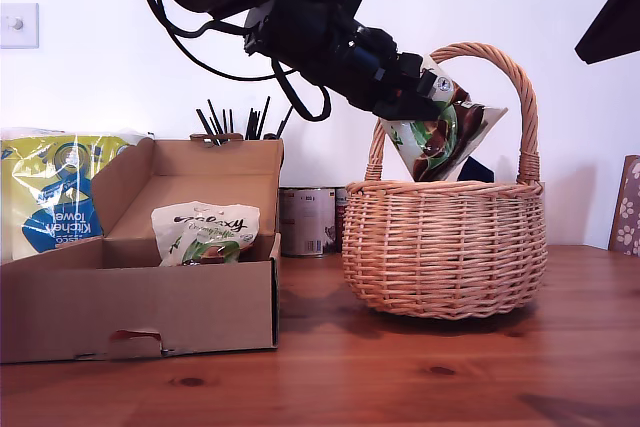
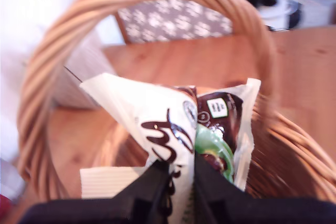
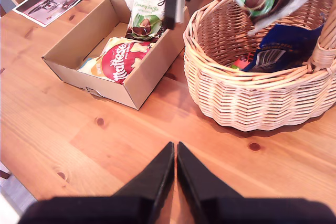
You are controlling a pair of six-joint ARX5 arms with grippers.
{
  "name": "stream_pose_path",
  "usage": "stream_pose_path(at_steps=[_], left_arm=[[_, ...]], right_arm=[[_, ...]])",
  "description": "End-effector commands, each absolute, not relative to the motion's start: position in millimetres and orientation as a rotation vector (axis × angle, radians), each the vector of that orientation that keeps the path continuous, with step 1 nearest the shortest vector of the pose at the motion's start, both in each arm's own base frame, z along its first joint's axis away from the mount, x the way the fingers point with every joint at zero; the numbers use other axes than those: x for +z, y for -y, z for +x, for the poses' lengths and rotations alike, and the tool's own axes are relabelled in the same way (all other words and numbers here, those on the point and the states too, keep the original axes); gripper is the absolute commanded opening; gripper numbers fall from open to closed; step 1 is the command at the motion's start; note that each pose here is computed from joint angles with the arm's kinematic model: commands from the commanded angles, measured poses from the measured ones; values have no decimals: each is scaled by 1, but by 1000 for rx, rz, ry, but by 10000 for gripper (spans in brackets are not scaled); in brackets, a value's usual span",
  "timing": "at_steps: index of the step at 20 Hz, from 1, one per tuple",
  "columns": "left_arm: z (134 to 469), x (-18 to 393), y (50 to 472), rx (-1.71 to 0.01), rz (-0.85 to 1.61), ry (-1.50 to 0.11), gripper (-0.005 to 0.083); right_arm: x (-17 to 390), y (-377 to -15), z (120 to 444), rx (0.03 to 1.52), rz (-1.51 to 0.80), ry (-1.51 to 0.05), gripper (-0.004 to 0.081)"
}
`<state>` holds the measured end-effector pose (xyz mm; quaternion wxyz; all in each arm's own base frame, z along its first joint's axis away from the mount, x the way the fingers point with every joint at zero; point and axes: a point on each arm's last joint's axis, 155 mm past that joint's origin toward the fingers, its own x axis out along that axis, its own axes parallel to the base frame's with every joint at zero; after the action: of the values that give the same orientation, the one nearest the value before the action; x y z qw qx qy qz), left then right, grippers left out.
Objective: Move the bags of Easter eggs from the cardboard box on the left into the woven basket on the right side.
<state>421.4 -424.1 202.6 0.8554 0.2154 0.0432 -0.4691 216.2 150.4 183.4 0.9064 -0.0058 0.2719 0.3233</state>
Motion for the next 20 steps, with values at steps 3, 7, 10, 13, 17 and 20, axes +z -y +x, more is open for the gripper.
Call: stream_pose_path(at_steps=[3, 7, 10, 13, 17, 20], left_arm=[[437, 156, 417, -916, 472, -197, -20], [425, 130, 415, -958, 483, -303, -20], [422, 133, 420, -968, 479, -288, 65], [422, 142, 426, -971, 471, -245, 363], [414, 153, 436, -992, 471, -233, 470], [402, 178, 434, -1008, 476, -233, 465]], right_arm=[[188, -152, 216, 675, -14, -549, -13], [188, -152, 216, 675, -14, -548, -13], [188, -152, 216, 675, -14, -548, -13], [188, -152, 216, 675, -14, -549, -13], [187, -152, 216, 675, -14, -553, -13], [185, -151, 214, 674, -15, -565, -13]])
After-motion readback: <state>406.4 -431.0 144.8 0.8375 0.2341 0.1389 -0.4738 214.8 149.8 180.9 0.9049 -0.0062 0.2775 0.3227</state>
